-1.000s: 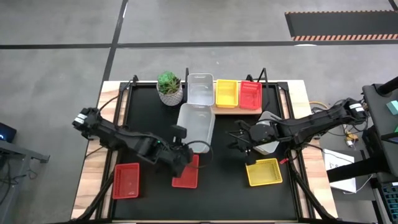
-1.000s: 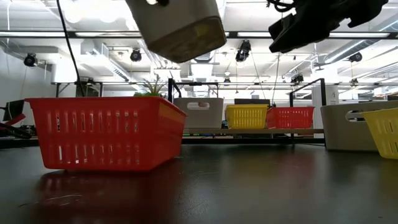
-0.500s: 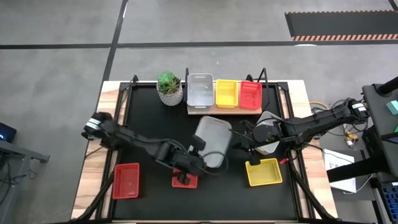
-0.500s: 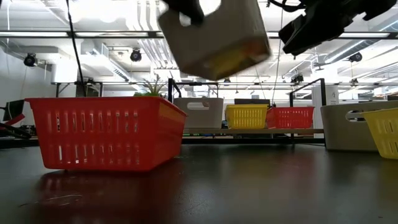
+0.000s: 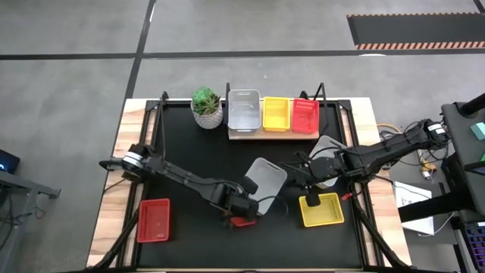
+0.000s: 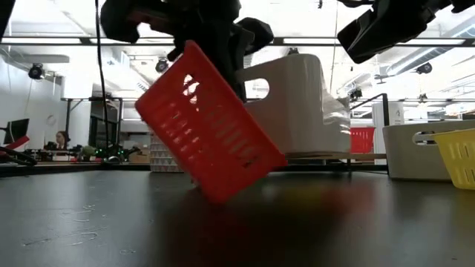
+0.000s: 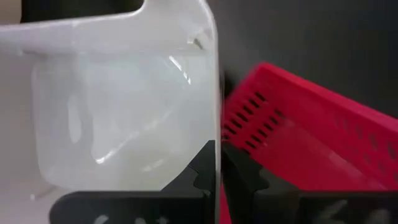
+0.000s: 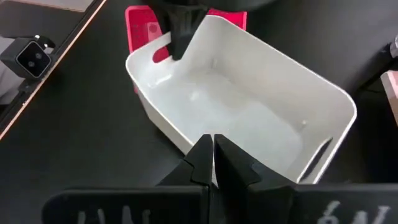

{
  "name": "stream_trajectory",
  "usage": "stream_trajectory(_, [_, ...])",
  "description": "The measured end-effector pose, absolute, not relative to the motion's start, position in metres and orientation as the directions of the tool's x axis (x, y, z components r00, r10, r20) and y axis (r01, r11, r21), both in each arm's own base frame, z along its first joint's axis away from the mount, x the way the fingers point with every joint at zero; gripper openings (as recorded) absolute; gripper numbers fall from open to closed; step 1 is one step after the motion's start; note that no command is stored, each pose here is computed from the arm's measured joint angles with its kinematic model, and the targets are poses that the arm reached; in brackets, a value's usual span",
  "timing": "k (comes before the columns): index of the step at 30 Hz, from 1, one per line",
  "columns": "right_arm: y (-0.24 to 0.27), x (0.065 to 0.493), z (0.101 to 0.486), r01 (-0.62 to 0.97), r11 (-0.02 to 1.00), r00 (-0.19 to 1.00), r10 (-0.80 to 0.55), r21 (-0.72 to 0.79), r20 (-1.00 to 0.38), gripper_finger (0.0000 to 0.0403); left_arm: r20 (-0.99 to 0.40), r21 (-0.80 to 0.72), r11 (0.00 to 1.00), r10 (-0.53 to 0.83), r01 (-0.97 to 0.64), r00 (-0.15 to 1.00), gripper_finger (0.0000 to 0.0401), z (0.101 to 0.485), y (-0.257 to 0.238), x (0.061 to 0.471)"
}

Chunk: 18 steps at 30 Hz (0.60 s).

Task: Stack baskets on shelf by color
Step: Stack the left gray bin on the gray bin on the shelf

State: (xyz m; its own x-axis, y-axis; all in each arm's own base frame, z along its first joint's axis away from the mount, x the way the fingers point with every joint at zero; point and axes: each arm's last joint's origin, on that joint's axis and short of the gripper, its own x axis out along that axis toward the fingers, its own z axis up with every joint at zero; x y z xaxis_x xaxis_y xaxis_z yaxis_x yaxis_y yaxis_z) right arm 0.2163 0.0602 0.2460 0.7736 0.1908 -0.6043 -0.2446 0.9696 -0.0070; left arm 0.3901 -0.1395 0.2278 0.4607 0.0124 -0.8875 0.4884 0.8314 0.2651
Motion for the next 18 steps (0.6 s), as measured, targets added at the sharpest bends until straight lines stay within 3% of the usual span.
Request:
stream_trajectory(9, [0.06,0.216,0.245,-0.234,0.972,0.772,0.19,0.006,-0.607,0.0009,-0.893,0.262,0.833,0.017,0.487,0.451,0.0005,0.24,-0.133,0.383])
stream_trajectory(18, [0.06,0.216,0.245,-0.226,0.974,0.771,0.19,0.017,-0.608,0.0009,-0.88,0.279,0.833,0.022,0.479,0.474,0.0058,0.25,-0.133,0.385])
